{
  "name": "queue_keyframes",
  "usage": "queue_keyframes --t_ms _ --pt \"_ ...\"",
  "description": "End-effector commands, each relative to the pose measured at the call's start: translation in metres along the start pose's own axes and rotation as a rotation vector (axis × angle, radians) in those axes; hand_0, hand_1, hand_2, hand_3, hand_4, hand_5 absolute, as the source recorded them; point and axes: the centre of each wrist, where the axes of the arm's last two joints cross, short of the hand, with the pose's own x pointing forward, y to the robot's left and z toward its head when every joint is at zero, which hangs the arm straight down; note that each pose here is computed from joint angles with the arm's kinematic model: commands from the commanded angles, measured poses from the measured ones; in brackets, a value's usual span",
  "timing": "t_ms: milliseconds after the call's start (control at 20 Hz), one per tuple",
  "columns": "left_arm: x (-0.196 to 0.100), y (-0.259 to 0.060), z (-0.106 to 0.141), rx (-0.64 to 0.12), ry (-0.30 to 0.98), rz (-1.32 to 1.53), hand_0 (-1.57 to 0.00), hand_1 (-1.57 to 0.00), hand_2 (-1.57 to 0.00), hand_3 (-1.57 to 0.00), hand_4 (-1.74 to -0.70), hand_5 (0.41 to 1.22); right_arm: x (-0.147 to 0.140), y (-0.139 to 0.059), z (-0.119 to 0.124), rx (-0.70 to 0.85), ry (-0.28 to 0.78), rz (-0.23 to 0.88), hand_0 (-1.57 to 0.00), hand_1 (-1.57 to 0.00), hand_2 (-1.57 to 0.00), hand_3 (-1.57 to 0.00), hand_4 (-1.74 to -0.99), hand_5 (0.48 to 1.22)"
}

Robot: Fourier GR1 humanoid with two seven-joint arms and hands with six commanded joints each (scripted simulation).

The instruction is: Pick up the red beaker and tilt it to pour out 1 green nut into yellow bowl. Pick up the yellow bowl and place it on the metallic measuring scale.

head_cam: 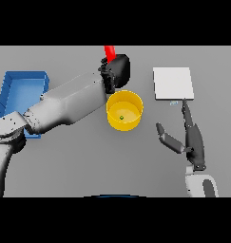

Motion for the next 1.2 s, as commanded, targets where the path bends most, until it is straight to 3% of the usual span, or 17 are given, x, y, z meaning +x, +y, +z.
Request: queue_keyframes --t_ms 0,100,150,250,350,500,650,950,1150 --pt "-0.011 0.003 0.003 0.010 0.007 0.010 -1.57 -1.57 -1.57 -1.57 -1.73 1.221 0.002 0.001 -0.001 0.003 -0.013 -0.007 0.00 0.00 0.00 0.00 -1.206 0.592" --pt "-0.044 0.010 0.012 0.043 0.069 0.022 -1.57 -1.57 -1.57 -1.49 -1.73 1.221 0.002 0.003 0.000 0.001 -0.021 0.005 0.00 0.00 0.00 0.00 -1.203 0.592" --pt "-0.060 0.010 0.015 0.039 0.112 0.037 -1.57 -1.57 -1.40 -1.51 -1.68 1.221 0.000 0.003 0.001 0.000 -0.014 0.005 0.00 0.00 0.00 0.00 -1.201 0.592" --pt "-0.094 0.012 0.027 0.067 0.176 0.086 -1.57 -1.57 -1.46 -1.04 -1.70 1.221 0.002 0.001 -0.003 0.001 -0.022 -0.012 0.00 0.00 0.00 0.00 -1.186 0.596" --pt "-0.126 0.008 0.039 0.076 0.260 0.152 -1.57 -1.57 -1.50 -1.23 -1.70 1.221 -0.001 -0.002 -0.004 0.002 -0.005 -0.031 0.00 0.00 0.00 0.00 -1.181 0.593" --pt "-0.168 -0.006 0.060 0.072 0.395 0.375 -1.57 -1.57 -1.53 -1.40 -1.72 1.221 -0.002 0.000 -0.003 0.020 -0.022 -0.066 0.00 0.00 0.00 0.00 -1.193 0.597" --pt "-0.196 -0.053 0.082 0.069 0.587 0.740 -1.57 -1.57 -1.55 -1.36 -1.73 1.221 -0.001 0.001 -0.005 0.031 -0.018 -0.068 0.00 0.00 0.00 0.00 -1.209 0.593" --pt "-0.190 -0.162 0.118 0.214 0.785 1.292 -1.57 -1.57 -1.57 -1.43 -1.74 1.221 -0.008 -0.002 -0.004 0.048 -0.034 -0.064 0.00 0.00 0.00 0.00 -1.222 0.586" --pt "-0.159 -0.217 0.134 0.241 1.005 1.551 -1.57 -1.57 -1.57 -1.43 -1.74 1.221 -0.008 -0.007 -0.010 0.052 -0.057 -0.040 0.00 0.00 0.00 0.00 -1.217 0.599"
